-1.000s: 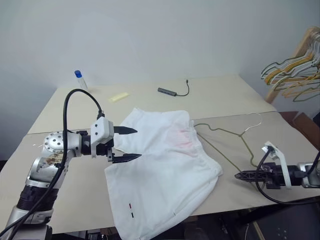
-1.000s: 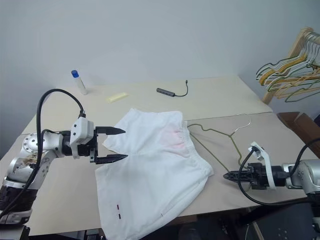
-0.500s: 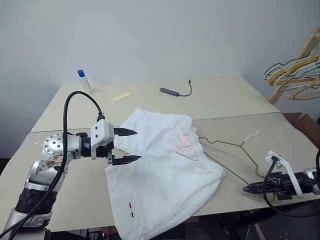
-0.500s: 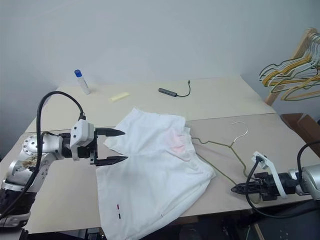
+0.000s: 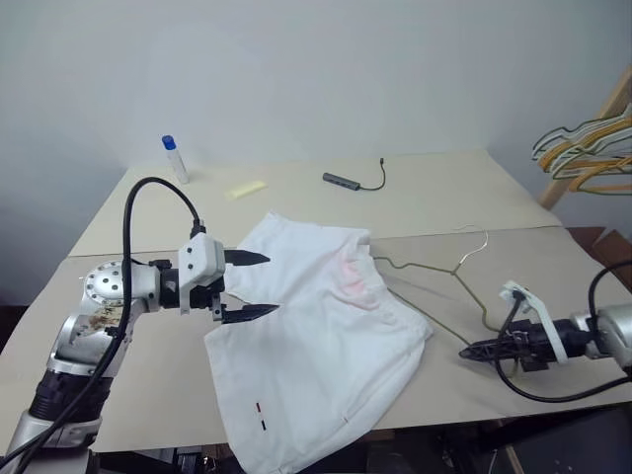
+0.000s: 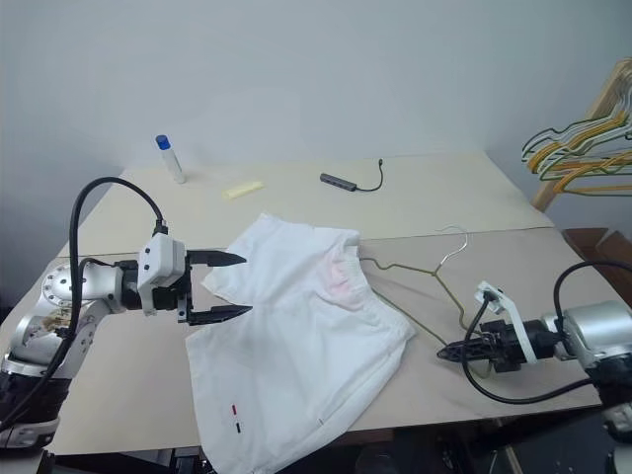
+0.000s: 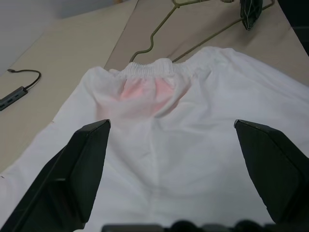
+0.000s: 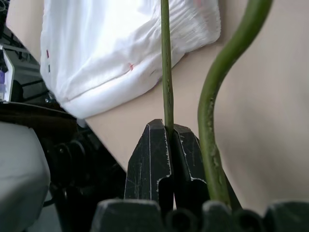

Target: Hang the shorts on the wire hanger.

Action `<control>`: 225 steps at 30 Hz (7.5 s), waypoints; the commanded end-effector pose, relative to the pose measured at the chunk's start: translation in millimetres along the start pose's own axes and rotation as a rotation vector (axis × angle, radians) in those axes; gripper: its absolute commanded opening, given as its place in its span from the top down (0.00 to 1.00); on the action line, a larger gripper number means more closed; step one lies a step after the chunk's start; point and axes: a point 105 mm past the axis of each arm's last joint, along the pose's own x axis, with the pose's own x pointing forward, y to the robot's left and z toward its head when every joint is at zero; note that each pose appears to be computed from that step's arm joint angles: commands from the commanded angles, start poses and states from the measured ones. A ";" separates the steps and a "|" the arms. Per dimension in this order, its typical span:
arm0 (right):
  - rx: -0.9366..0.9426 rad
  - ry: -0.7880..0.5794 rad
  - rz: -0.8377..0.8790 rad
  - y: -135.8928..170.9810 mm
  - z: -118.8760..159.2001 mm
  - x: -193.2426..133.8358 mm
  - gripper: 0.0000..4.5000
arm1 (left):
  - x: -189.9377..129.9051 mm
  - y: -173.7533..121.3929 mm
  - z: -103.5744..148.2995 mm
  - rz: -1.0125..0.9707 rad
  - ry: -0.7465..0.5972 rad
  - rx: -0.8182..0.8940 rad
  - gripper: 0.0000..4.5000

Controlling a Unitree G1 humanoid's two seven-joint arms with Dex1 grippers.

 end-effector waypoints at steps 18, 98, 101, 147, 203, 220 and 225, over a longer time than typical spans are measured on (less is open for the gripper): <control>0.004 -0.066 0.022 7.3 13.6 -21.1 1.00 | -0.3 -1.2 8.3 0.004 -0.013 0.044 0.01; 0.089 -0.039 -0.008 5.6 1.0 -8.9 1.00 | 6.7 -5.8 4.0 -0.036 -0.004 0.067 0.01; 0.087 -0.053 0.012 7.6 5.6 -9.8 1.00 | 5.7 -7.2 3.5 -0.033 -0.001 0.066 0.01; -0.220 0.090 0.096 20.0 69.4 21.4 1.00 | -0.2 -4.4 3.6 0.017 0.010 0.075 0.01; -1.244 -0.065 -0.363 146.6 122.0 26.4 1.00 | 39.5 83.7 26.6 -0.332 0.188 0.396 0.94; -0.800 -0.365 -0.579 75.5 97.1 -42.9 0.01 | 7.2 84.5 3.9 -0.141 0.163 0.167 0.98; -0.671 -0.454 -0.411 68.7 78.0 14.2 0.01 | 8.8 81.6 7.7 -0.098 0.123 0.145 0.98</control>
